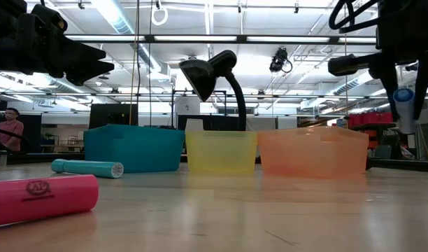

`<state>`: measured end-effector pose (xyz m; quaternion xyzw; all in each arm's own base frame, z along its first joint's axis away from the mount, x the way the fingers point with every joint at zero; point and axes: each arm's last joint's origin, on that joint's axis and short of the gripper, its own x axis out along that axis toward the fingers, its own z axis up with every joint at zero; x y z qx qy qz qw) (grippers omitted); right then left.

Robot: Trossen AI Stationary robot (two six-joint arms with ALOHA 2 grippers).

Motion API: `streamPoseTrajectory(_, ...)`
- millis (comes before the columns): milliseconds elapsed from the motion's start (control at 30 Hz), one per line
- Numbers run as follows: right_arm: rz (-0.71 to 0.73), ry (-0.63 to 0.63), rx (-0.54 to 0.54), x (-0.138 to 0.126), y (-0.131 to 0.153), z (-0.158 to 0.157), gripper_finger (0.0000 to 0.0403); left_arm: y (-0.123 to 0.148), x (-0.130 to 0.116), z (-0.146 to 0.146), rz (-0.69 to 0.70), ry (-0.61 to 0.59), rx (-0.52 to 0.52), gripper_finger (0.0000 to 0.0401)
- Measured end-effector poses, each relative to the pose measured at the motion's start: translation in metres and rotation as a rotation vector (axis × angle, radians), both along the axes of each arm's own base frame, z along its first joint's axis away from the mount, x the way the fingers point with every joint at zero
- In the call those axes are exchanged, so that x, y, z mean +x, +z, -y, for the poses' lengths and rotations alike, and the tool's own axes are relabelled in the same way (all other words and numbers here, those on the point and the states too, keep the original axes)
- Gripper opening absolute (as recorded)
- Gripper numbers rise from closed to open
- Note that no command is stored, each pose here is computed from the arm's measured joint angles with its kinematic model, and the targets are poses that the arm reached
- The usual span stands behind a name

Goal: Pick & Place Markers
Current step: Put the middle blue highlighter pen into the yellow bin

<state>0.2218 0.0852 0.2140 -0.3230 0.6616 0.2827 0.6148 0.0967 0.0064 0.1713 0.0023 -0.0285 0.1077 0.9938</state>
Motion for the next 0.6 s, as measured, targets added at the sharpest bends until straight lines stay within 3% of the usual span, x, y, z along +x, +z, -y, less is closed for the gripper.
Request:
streamPoseTrajectory(333,0.012,0.176,-0.106,0.002,0.007,0.003,0.0047,0.000,0.000,0.000,0.000,0.000,0.000,0.0286)
streamPoseTrajectory(600,0.061,0.234,-0.135,0.030,0.027,0.001,0.0047,0.000,0.000,0.000,0.000,0.000,0.000,0.0286)
